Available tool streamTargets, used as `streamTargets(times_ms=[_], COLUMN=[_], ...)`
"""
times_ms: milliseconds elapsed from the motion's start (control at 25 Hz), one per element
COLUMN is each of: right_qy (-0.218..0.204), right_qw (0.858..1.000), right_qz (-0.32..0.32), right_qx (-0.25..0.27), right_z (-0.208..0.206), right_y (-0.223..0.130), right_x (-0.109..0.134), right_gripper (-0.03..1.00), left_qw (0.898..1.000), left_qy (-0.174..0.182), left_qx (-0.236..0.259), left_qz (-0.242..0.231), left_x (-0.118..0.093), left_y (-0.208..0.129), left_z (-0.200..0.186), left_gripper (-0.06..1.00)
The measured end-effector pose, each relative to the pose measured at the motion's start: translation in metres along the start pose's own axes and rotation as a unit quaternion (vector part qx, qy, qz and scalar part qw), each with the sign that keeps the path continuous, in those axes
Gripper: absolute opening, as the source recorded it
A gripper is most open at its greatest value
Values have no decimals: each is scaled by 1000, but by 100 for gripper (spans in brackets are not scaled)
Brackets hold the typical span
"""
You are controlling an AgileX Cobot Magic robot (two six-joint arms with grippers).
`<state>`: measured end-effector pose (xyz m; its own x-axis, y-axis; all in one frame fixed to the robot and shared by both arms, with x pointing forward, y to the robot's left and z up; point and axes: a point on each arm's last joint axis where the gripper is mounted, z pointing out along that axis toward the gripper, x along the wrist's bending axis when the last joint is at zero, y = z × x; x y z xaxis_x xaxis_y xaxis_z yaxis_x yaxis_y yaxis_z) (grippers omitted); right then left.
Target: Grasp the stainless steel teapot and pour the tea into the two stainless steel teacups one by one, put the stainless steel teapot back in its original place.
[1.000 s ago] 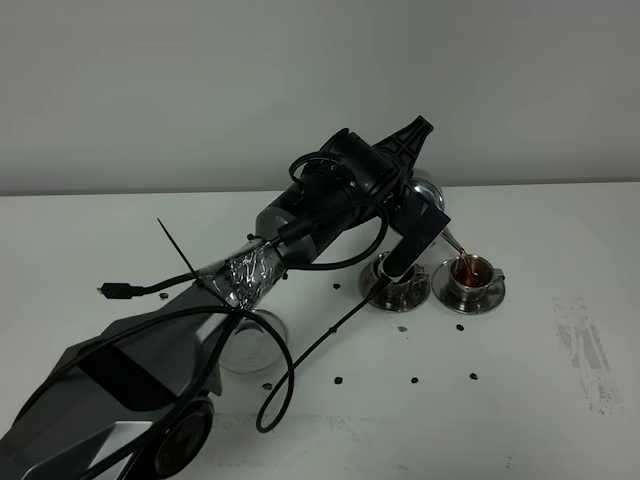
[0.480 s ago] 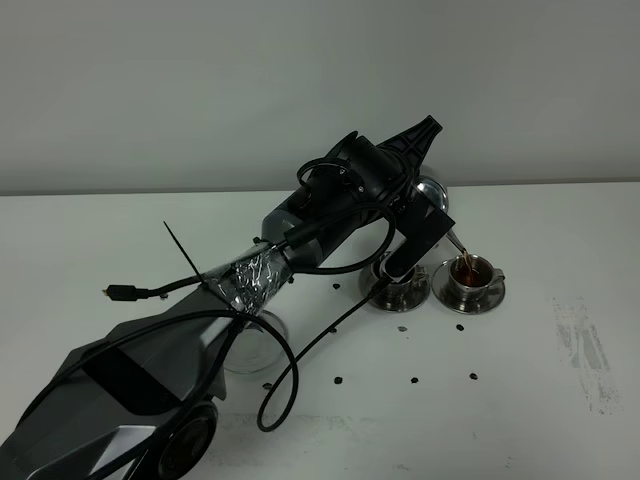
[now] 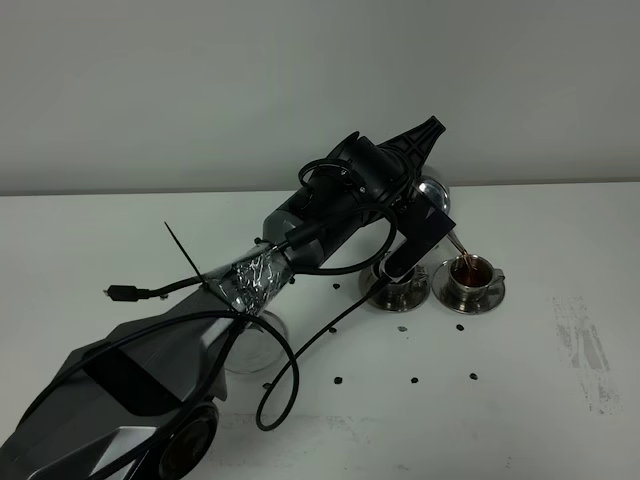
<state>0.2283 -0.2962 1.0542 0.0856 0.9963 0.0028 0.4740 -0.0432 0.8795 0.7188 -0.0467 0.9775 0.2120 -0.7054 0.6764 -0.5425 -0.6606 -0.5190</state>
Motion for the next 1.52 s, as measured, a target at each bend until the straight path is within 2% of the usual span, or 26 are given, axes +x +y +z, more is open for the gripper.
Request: streamTargets(times_ms=[920, 1360, 1520], right_qy=[0, 0, 0], right_qw=[1000, 1000, 1000], right_qz=[0, 0, 0], right_qx=[0, 0, 0], right_z=[0, 0, 0], right_y=[0, 0, 0], right_x=[0, 0, 0], right_gripper=[37, 37, 37], left_qw=[1000, 1000, 1000], left_qy=[6, 4, 3], left_qx=[13, 12, 8], left_qz=[23, 21, 1], left_x=[3, 3, 3], left_y=[2, 2, 3], left_z=[-2, -2, -2], left_gripper=[23, 23, 23])
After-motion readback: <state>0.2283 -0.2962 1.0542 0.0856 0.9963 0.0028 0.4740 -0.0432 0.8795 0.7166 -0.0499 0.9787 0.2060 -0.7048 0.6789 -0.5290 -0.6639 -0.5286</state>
